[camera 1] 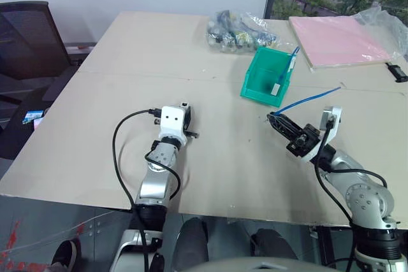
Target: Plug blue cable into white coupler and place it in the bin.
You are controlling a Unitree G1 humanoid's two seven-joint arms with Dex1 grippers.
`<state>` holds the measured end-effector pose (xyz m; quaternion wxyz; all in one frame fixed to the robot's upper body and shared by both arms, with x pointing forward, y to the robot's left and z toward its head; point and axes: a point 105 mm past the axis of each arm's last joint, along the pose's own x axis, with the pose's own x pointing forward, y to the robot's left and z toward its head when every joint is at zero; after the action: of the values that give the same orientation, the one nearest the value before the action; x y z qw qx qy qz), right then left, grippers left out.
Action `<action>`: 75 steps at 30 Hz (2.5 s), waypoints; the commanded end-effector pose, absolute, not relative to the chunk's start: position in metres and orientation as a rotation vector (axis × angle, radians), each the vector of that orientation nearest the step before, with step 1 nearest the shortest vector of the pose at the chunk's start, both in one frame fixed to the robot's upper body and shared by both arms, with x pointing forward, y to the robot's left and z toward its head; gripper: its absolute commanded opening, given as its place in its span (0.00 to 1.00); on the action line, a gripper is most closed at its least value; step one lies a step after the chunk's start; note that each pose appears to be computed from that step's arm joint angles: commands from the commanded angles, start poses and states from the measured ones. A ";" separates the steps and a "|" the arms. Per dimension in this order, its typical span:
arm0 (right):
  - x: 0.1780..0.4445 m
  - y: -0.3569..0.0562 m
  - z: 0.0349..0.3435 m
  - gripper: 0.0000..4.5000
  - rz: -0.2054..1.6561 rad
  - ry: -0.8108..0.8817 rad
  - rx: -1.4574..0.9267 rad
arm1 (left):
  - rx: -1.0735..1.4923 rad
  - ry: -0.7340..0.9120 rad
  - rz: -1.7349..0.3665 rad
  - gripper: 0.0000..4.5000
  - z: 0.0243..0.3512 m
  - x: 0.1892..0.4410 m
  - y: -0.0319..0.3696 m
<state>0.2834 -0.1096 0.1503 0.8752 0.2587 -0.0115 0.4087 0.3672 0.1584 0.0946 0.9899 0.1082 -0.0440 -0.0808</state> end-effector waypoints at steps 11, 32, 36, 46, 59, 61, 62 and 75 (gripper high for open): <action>0.274 -0.099 0.157 0.00 1.114 -0.074 0.087 | 0.280 0.030 -1.504 0.11 0.065 0.299 0.042; 0.277 -0.095 0.114 0.00 1.288 -0.043 -0.210 | 0.437 0.092 -1.786 0.11 0.049 0.304 0.035; 0.279 -0.094 0.110 0.00 1.294 -0.046 -0.255 | 0.434 0.096 -1.795 0.11 0.048 0.303 0.035; 0.278 -0.093 0.089 0.00 1.331 0.002 -0.332 | 0.446 0.104 -1.794 0.11 0.047 0.303 0.037; 0.255 -0.103 0.001 0.00 1.316 0.457 -0.378 | 0.440 0.108 -1.778 0.11 0.045 0.304 0.040; 0.272 -0.084 0.043 0.00 1.285 0.245 -0.219 | 0.440 0.113 -1.775 0.11 0.044 0.304 0.041; 0.279 -0.078 0.069 0.00 1.272 0.130 -0.127 | 0.439 0.115 -1.773 0.11 0.044 0.304 0.042; 0.324 -0.088 0.181 0.00 1.154 -0.018 0.010 | 0.434 -0.006 -1.390 0.97 0.102 0.339 0.075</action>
<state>0.3212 -0.0846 0.1567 0.8319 -0.0013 0.0209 0.5545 0.3332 0.0710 0.0780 0.7272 0.2063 0.0257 -0.6542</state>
